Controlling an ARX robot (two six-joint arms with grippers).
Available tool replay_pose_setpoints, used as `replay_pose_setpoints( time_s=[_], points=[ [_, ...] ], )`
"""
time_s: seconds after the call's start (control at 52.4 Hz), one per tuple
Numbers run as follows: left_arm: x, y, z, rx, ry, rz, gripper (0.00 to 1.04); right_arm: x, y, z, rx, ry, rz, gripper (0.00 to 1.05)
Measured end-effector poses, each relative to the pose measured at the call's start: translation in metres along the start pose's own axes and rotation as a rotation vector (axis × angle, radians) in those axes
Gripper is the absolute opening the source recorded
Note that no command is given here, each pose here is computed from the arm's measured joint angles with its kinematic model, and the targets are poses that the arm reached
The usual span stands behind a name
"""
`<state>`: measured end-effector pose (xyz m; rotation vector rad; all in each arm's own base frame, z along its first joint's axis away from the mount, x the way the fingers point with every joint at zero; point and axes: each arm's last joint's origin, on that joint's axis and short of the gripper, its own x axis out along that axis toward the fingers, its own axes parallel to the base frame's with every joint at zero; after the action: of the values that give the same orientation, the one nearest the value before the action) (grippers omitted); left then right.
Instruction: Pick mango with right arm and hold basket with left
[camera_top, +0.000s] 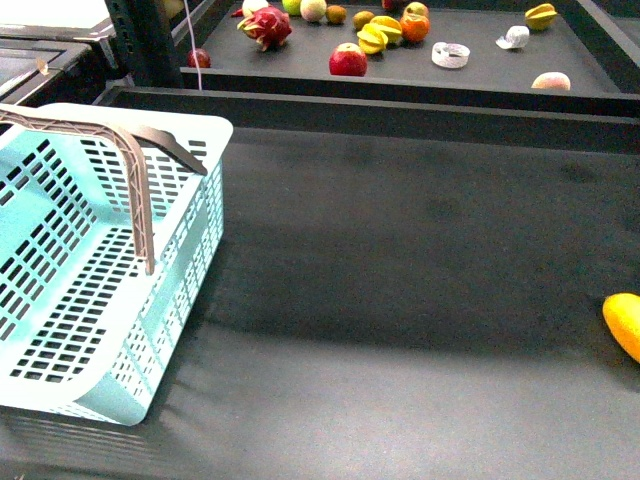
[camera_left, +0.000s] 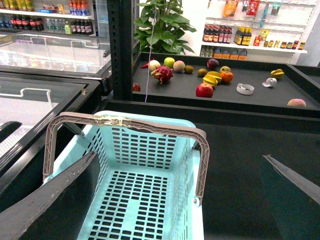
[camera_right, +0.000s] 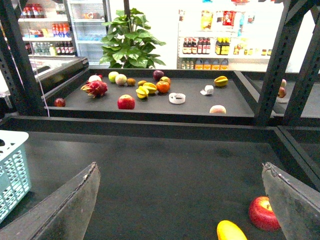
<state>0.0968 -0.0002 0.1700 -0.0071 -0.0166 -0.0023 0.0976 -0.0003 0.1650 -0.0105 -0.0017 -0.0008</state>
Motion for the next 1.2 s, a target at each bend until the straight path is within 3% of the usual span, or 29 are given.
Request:
replay_pose_setpoints(
  time_s=[0.554,0.649,0.744,0.84,0.954,1.203],
  points=[
    [0.000,0.000,0.000,-0.003,0.001,0.006,0.99,0.000,0.000,0.000,0.000,0.000,0.000,0.97],
    [0.005,-0.001,-0.007,-0.161,0.066,0.224,0.99,0.000,0.000,0.000,0.000,0.000,0.000,0.97],
    [0.016,-0.002,-0.012,-0.358,0.101,0.325,0.99,0.000,0.000,0.000,0.000,0.000,0.000,0.97],
    [0.045,-0.003,-0.008,-0.551,0.104,0.325,0.99,0.000,0.000,0.000,0.000,0.000,0.000,0.97],
    [0.083,-0.007,-0.004,-0.646,0.117,0.314,0.99,0.000,0.000,0.000,0.000,0.000,-0.001,0.97],
    [0.167,-0.009,-0.030,-0.801,0.217,0.319,0.99,0.000,0.000,0.000,0.000,0.000,-0.001,0.97]
  ],
)
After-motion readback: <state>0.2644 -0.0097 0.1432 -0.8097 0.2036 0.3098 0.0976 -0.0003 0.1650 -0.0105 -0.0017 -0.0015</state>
